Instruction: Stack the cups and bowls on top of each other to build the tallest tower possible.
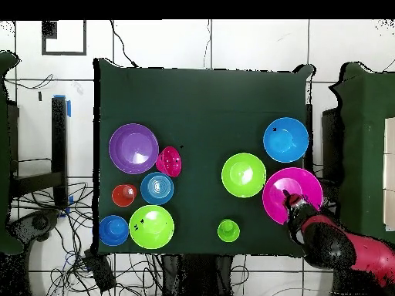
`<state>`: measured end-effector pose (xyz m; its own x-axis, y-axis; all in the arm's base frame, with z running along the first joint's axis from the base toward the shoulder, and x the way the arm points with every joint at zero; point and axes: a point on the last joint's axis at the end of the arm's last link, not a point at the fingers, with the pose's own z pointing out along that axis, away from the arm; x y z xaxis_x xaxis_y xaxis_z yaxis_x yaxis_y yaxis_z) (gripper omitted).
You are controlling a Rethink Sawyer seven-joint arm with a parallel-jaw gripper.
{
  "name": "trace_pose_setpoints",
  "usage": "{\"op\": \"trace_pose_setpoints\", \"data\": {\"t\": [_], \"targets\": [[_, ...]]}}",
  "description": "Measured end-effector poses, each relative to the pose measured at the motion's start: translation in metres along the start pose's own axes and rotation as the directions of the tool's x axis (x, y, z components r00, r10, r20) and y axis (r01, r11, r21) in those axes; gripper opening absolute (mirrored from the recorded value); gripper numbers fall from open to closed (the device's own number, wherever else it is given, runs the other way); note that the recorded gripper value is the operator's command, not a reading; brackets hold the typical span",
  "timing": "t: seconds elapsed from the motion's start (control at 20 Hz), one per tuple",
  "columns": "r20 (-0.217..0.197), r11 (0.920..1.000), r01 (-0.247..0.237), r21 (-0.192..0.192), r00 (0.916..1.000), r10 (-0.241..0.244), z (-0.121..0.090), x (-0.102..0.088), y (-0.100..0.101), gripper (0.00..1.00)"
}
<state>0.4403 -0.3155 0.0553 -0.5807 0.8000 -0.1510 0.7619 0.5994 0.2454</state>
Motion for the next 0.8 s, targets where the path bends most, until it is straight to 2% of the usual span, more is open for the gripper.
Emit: {"op": "trace_pose_setpoints", "data": {"t": [0.35,0.8], "targets": [[0.003,0.9995,0.022,-0.023,0.9998,-0.022,0.0,-0.001,0.014,1.0],[-0.037,0.9968,0.025,-0.075,0.9989,-0.028,0.015,0.012,0.032,1.0]]}}
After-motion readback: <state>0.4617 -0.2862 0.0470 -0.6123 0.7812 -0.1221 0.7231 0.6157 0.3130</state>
